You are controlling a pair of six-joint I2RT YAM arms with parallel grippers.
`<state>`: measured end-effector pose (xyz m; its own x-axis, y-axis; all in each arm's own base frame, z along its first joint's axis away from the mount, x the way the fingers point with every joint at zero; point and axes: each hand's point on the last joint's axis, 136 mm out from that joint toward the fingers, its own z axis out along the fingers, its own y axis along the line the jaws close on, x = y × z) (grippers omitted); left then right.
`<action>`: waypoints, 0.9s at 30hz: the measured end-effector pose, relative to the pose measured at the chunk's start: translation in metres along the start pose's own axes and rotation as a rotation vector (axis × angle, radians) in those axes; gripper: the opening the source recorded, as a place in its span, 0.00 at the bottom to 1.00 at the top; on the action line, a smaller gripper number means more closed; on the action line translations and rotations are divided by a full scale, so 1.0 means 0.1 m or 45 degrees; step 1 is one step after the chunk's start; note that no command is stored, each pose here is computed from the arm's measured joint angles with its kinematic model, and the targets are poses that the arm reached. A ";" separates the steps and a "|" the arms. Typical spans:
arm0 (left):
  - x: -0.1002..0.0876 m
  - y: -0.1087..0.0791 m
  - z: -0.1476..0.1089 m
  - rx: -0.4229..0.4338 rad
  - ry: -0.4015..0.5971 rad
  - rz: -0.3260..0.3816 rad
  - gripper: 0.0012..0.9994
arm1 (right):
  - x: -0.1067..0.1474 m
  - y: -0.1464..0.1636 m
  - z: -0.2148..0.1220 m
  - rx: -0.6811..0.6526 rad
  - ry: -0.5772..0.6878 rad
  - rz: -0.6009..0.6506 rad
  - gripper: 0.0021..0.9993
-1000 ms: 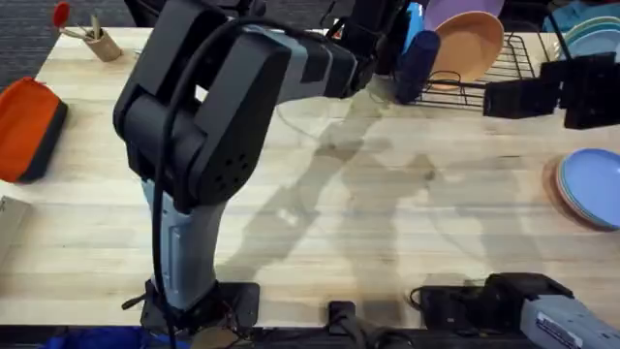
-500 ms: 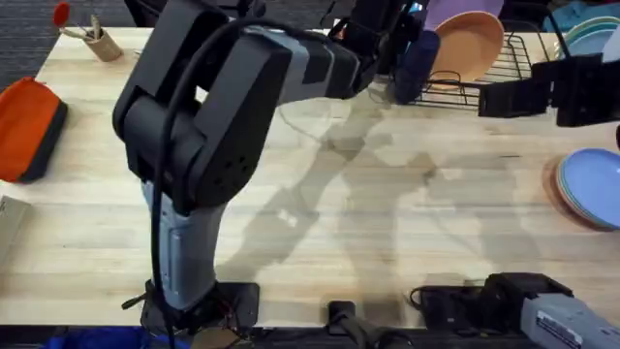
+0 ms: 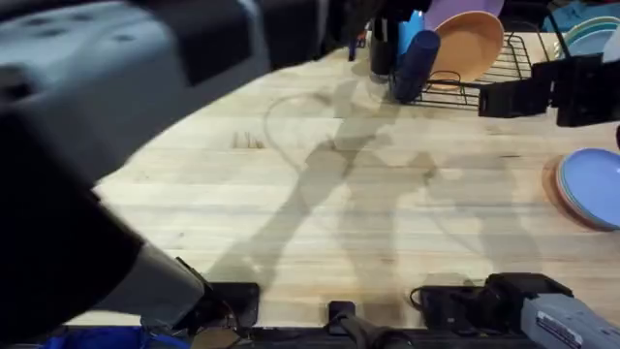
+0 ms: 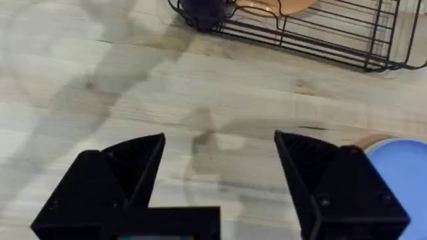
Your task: Pick up the spoon on the table one by one and put them onto the rack
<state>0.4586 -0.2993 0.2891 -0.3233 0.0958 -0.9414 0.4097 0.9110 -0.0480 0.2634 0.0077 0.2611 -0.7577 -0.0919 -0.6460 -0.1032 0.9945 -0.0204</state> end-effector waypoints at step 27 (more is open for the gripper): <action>0.49 1.40 -2.19 -0.486 0.581 0.048 0.99 | -0.01 0.02 -0.31 0.013 -0.130 -0.007 1.00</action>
<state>0.3131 -0.0792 0.3097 -0.6828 0.2165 -0.6978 0.1196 0.9753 0.1856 0.2443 0.0078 0.2856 -0.6876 -0.0924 -0.7202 -0.1006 0.9944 -0.0316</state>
